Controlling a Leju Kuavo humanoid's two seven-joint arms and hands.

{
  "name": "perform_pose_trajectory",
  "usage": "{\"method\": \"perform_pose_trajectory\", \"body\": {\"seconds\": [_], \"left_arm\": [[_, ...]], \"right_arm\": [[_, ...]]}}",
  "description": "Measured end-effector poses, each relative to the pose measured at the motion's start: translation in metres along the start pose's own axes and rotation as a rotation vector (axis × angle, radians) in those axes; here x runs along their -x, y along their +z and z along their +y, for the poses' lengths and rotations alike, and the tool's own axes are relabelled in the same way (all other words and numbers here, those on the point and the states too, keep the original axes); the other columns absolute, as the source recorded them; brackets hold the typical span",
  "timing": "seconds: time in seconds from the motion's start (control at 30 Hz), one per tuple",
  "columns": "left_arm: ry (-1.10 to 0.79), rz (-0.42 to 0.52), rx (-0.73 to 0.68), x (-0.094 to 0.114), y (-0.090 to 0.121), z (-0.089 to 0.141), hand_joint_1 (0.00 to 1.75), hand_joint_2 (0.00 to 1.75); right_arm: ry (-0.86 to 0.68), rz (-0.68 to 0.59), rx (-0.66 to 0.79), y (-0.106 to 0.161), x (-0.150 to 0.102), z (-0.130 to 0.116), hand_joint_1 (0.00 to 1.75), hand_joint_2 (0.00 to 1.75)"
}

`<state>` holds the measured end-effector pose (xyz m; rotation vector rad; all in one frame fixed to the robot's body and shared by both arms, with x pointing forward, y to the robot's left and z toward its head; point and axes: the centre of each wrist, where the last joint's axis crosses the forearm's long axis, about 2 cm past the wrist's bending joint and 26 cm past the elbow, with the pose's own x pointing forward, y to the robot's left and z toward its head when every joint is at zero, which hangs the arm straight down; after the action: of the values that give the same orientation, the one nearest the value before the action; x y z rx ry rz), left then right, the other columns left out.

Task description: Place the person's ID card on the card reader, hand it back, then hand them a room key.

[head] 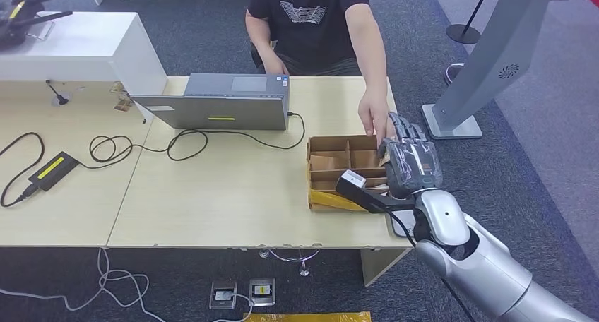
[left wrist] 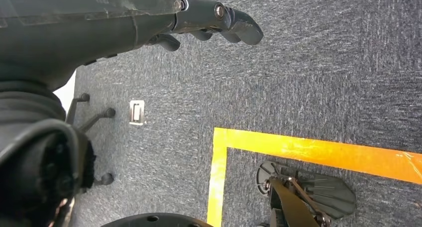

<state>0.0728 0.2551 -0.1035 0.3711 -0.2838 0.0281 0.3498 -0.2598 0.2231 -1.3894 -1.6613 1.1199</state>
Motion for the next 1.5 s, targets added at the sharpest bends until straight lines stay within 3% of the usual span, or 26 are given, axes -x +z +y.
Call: {"method": "perform_pose_trajectory", "body": {"seconds": [0.43, 0.57, 0.6, 1.1, 1.5], "left_arm": [[-0.014, -0.007, 0.005, 0.000, 0.000, 0.000, 0.00, 0.00], [-0.016, -0.008, 0.005, 0.000, 0.000, 0.000, 0.00, 0.00], [-0.018, -0.009, 0.005, 0.000, 0.000, 0.000, 0.00, 0.00], [-0.026, -0.011, 0.006, 0.001, 0.000, 0.000, 0.00, 0.00], [-0.012, 0.000, -0.006, 0.002, 0.000, 0.000, 0.00, 0.00]], "right_arm": [[0.007, 0.011, -0.003, 0.003, 0.000, 0.006, 0.86, 1.75], [0.008, 0.012, -0.006, 0.004, 0.001, 0.007, 0.03, 1.75], [0.009, 0.013, -0.006, 0.004, 0.001, 0.007, 0.00, 1.75], [0.033, 0.014, -0.024, 0.005, -0.001, 0.011, 0.00, 1.75], [-0.103, 0.091, -0.169, 0.011, 0.005, 0.013, 0.00, 1.75]]}}
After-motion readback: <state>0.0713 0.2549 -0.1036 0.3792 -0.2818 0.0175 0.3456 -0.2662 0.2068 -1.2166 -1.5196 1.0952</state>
